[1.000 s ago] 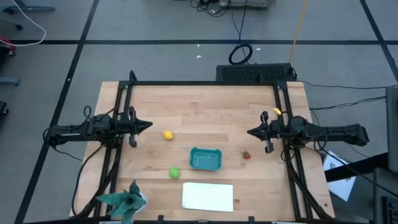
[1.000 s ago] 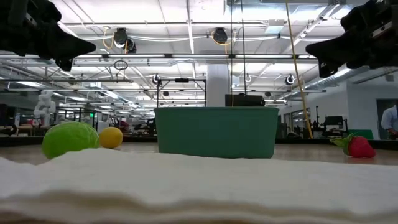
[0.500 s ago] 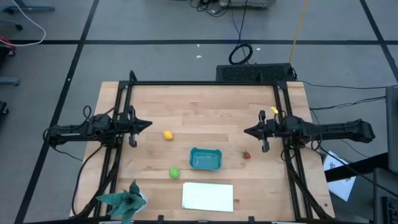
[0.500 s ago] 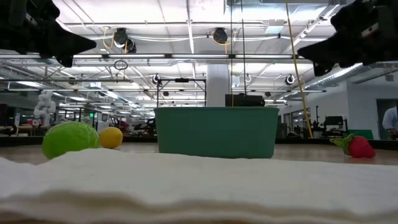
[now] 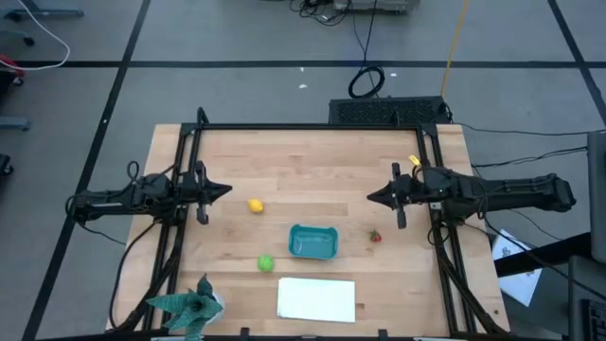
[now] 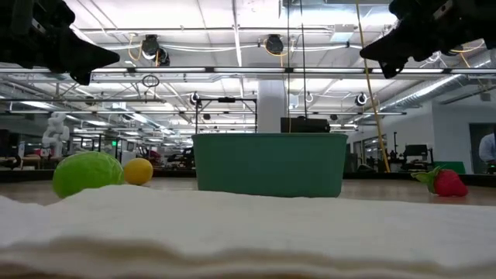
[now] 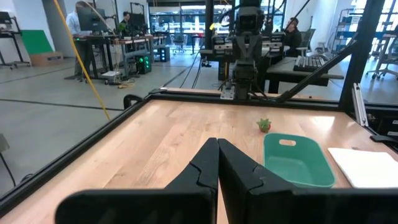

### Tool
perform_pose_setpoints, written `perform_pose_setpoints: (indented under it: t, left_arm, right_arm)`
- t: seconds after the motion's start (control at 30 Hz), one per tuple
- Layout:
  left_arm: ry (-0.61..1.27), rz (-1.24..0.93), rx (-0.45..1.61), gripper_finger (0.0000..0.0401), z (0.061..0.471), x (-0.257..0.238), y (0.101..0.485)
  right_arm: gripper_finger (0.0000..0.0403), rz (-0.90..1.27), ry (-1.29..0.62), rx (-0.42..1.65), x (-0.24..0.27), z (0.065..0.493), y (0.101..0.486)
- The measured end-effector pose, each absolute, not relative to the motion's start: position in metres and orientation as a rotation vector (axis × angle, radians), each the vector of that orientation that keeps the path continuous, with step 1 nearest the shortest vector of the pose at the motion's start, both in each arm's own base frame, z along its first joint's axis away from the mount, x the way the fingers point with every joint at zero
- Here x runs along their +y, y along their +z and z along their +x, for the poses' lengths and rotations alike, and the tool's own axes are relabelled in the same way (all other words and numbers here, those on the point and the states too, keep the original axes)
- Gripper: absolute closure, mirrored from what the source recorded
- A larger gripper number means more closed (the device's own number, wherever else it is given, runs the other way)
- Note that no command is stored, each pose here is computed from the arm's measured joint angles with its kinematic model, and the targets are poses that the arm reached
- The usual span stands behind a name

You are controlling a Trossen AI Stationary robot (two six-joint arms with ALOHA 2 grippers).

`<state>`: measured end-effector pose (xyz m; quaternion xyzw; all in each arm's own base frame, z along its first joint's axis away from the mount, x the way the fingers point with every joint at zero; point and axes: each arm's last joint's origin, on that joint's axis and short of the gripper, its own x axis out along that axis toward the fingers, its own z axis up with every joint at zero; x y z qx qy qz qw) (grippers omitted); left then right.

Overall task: Pick and placing Produce into tupperware
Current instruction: Put the strawberry into the green bin

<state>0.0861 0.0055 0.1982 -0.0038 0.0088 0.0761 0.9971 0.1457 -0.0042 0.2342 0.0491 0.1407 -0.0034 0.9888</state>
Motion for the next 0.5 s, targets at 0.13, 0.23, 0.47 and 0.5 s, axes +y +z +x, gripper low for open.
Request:
perform_pose_setpoints:
  t: [0.13,0.23,0.47,0.5]
  left_arm:
    - [0.152,-0.007,0.024,0.0396,0.086,0.005,0.198]
    - [0.152,-0.003,0.026,0.0396,0.086,0.005,0.197]
    - [0.152,-0.001,0.026,0.0396,0.086,0.005,0.197]
    - [0.152,-0.001,0.026,0.0396,0.086,0.005,0.197]
  right_arm:
    - [0.0403,0.134,-0.041,0.406,-0.005,0.151,0.245]
    - [0.0403,0.148,-0.048,0.467,-0.005,0.155,0.252]
    - [0.0403,0.182,-0.062,0.572,-0.005,0.158,0.264]
    - [0.0403,0.186,-0.065,0.592,-0.005,0.157,0.266]
